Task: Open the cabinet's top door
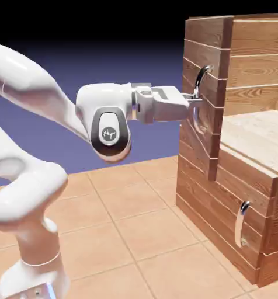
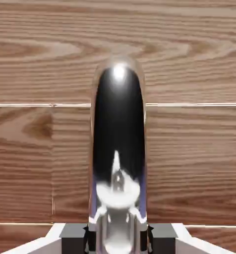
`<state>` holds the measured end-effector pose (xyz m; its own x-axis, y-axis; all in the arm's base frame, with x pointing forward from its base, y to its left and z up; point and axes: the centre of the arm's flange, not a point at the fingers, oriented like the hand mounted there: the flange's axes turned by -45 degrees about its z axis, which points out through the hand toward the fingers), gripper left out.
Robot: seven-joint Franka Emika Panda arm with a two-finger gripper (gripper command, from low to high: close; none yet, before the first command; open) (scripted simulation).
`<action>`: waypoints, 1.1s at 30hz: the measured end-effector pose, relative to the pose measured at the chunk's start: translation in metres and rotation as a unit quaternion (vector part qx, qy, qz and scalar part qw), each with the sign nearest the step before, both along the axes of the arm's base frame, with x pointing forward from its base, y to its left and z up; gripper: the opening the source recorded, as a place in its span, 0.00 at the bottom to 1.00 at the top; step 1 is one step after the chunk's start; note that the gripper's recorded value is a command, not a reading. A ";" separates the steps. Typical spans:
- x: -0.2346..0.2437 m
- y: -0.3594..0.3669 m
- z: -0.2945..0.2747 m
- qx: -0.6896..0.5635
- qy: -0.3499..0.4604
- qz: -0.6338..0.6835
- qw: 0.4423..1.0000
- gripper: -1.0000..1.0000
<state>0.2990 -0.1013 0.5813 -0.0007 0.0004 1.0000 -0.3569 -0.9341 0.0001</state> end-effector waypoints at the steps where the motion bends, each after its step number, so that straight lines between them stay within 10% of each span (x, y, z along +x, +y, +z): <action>1: -0.003 0.002 0.000 0.000 0.000 -0.004 1.000 0.00; 33: -0.110 0.138 0.000 -0.001 0.000 -0.196 0.981 0.00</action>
